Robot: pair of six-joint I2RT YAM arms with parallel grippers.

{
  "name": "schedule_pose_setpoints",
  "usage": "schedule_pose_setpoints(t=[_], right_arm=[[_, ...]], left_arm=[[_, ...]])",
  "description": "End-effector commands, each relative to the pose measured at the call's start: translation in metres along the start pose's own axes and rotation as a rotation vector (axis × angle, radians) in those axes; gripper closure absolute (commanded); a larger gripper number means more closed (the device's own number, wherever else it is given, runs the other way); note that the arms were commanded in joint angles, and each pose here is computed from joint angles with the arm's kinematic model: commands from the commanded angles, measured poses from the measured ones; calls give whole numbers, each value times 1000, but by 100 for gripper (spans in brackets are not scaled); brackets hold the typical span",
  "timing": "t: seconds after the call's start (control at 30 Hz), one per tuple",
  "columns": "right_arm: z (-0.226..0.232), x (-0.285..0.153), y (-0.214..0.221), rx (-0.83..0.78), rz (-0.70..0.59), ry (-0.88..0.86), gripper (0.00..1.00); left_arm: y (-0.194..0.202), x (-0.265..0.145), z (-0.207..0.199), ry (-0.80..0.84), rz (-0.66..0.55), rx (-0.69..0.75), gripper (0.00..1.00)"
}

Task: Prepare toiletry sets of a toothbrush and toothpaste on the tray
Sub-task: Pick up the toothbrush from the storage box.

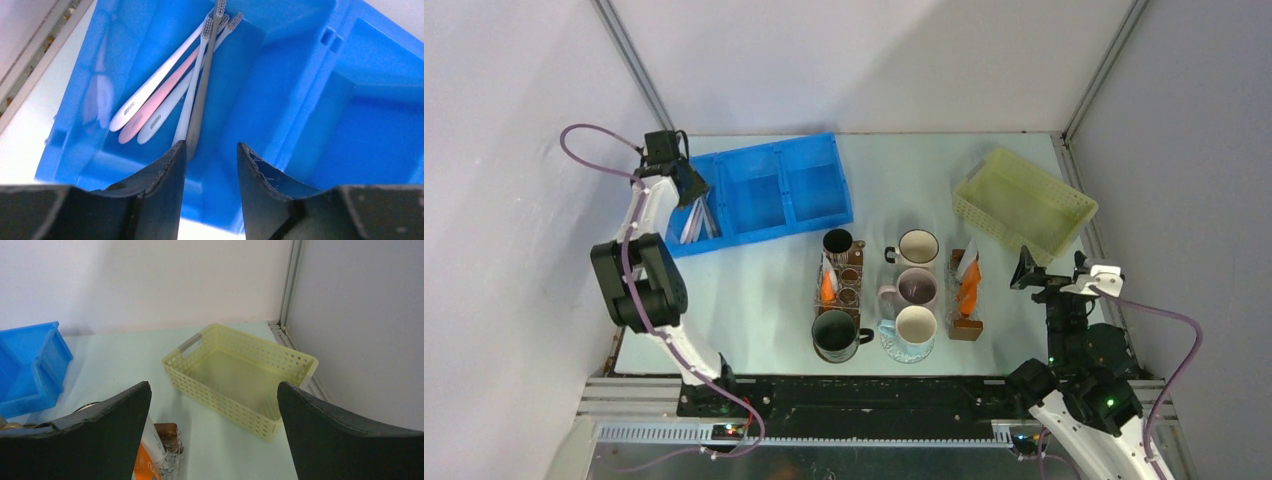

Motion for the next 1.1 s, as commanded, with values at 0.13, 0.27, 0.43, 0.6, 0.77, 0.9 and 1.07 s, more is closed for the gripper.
schedule_pose_setpoints(t=[0.13, 0.27, 0.43, 0.6, 0.77, 0.9, 1.07], right_arm=[[2, 6, 3, -25, 16, 15, 1], [3, 8, 4, -33, 23, 14, 1], [3, 9, 6, -41, 31, 17, 1], [3, 10, 6, -44, 34, 20, 1], [4, 10, 6, -42, 32, 17, 0], [3, 9, 6, -41, 28, 18, 0], [3, 9, 5, -38, 25, 17, 0]], left_arm=[[-12, 50, 0, 30, 60, -13, 59], [-4, 70, 2, 7, 109, -7, 61], [9, 91, 6, -19, 171, -3, 62], [18, 98, 8, -24, 206, -2, 67], [22, 101, 8, -20, 226, -2, 69], [27, 103, 9, -21, 251, 0, 75], [32, 104, 12, -31, 273, 6, 84]])
Point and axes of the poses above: each gripper's point midway between its finger pads, its own x axis out along the fingers, its own z axis along the line the jaws close on, y = z × x, the point moved 6 cm from there along -x, back along the fingers, and after that the axes turned 1 degree about -x, right-handed, at the moved point
